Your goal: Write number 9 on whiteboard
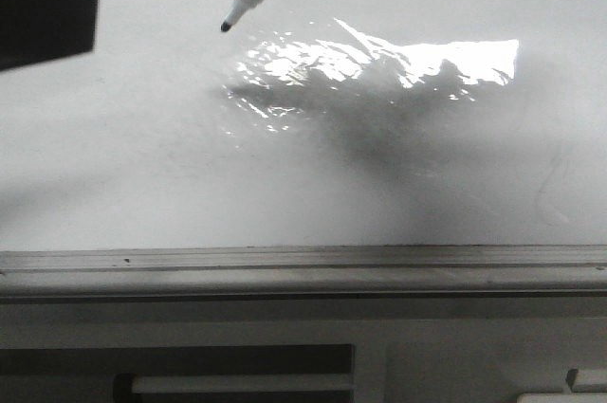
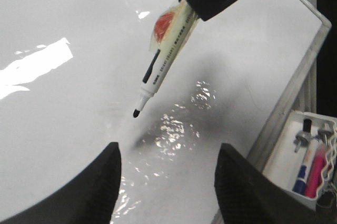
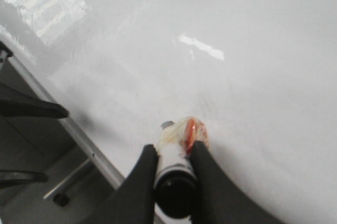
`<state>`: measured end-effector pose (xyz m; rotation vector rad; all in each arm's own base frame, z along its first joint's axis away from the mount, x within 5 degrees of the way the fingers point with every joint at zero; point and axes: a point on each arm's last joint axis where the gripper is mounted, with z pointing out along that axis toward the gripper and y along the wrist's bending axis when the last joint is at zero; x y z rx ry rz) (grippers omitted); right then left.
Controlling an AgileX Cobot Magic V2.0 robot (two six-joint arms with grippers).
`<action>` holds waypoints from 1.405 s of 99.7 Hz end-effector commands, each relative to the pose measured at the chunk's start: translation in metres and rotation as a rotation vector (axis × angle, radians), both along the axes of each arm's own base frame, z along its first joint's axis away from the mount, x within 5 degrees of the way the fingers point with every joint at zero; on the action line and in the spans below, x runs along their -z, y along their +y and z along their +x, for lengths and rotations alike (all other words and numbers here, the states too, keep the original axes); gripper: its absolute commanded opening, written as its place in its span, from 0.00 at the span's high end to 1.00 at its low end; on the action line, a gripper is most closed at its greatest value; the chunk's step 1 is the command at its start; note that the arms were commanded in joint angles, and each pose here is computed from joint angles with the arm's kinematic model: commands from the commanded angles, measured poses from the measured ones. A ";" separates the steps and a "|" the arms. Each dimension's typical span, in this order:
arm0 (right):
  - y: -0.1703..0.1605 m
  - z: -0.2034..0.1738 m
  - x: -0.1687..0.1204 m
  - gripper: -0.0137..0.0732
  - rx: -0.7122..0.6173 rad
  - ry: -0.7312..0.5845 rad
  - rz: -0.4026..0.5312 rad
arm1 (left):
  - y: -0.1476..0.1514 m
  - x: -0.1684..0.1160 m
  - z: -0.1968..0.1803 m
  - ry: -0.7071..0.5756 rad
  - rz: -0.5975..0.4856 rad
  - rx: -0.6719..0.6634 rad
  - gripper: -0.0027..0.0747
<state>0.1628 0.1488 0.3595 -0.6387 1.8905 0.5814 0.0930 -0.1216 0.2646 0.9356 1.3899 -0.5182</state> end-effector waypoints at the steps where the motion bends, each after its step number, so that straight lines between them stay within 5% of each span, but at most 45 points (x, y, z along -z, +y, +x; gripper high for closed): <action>1: -0.006 0.006 -0.029 0.92 0.041 -0.091 0.072 | 0.006 -0.020 0.000 -0.044 -0.125 -0.029 0.48; 35: 0.015 0.048 -0.028 0.92 0.073 0.004 0.002 | 0.010 -0.023 0.002 -0.048 -0.147 -0.060 0.49; 58: 0.029 0.059 -0.006 0.92 0.041 0.163 -0.134 | 0.010 -0.023 0.002 -0.048 -0.147 -0.060 0.50; 107: 0.019 0.051 -0.049 0.92 0.052 -0.001 -0.099 | 0.010 -0.022 0.002 -0.046 -0.143 -0.060 0.50; 140: 0.025 0.044 0.020 0.92 0.042 0.270 -0.125 | 0.010 -0.021 0.002 -0.037 -0.131 -0.062 0.50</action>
